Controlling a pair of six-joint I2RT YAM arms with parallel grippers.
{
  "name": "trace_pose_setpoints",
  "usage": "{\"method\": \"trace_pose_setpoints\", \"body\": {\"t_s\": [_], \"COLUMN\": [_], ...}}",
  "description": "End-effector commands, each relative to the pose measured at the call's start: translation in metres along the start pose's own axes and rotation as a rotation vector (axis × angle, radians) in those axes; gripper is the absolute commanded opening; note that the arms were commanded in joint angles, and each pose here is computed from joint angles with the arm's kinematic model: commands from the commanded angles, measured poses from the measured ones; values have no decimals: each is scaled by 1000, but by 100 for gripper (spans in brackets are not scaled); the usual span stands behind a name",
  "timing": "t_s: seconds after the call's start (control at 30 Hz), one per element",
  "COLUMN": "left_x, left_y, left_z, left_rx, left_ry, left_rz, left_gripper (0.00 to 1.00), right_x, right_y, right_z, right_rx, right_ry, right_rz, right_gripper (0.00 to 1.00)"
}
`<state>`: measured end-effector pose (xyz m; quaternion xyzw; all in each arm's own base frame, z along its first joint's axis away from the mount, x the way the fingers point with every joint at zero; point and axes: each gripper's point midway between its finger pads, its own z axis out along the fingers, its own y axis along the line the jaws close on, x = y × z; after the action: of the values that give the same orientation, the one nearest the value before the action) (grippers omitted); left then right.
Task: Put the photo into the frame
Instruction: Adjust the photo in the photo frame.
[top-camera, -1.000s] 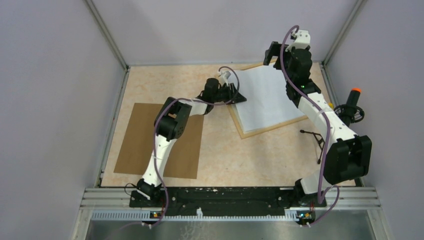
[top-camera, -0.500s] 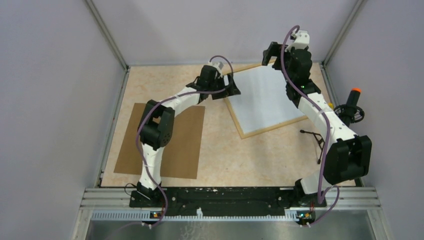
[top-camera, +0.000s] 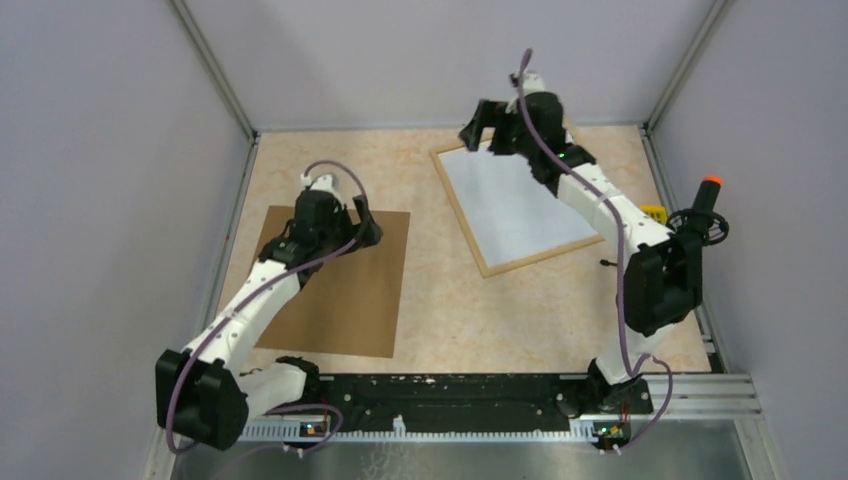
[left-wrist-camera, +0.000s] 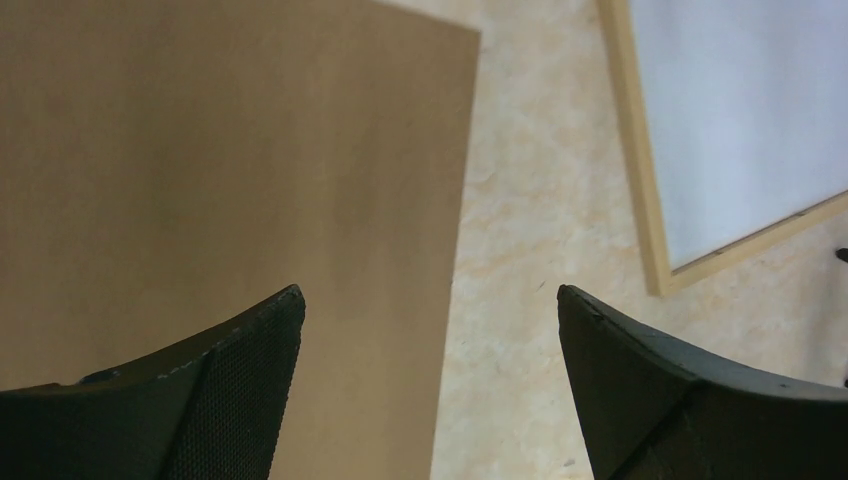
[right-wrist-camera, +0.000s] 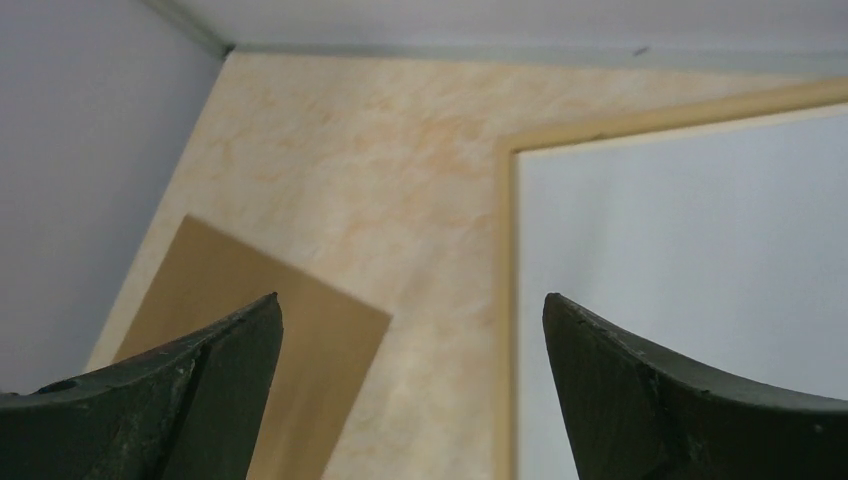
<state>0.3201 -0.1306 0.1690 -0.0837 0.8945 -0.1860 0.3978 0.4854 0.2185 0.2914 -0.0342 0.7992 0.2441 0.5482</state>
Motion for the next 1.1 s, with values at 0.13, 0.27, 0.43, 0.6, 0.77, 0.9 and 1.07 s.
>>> {"method": "trace_pose_setpoints", "body": {"t_s": [0.13, 0.27, 0.43, 0.6, 0.77, 0.9, 1.07], "left_x": [75, 96, 101, 134, 142, 90, 10], "left_y": [38, 38, 40, 41, 20, 18, 78], "left_z": [7, 15, 24, 38, 48, 44, 31], "left_rx": [-20, 3, -5, 21, 111, 76, -77], "left_ry": [63, 126, 139, 238, 352, 280, 123], "left_rz": [-216, -252, -270, -361, -374, -266, -299], "left_gripper": [99, 99, 99, 99, 99, 98, 98], "right_x": [139, 183, 240, 264, 281, 300, 311], "right_y": [145, 158, 161, 150, 149, 139, 141], "right_z": [6, 5, -13, -35, -64, -93, -109], "right_rx": [-366, -424, -376, -350, -398, -360, -354], "right_ry": [318, 421, 529, 569, 645, 702, 690], "right_rz": [247, 371, 311, 314, 333, 346, 421], "right_gripper": [98, 90, 89, 89, 89, 88, 88]}}
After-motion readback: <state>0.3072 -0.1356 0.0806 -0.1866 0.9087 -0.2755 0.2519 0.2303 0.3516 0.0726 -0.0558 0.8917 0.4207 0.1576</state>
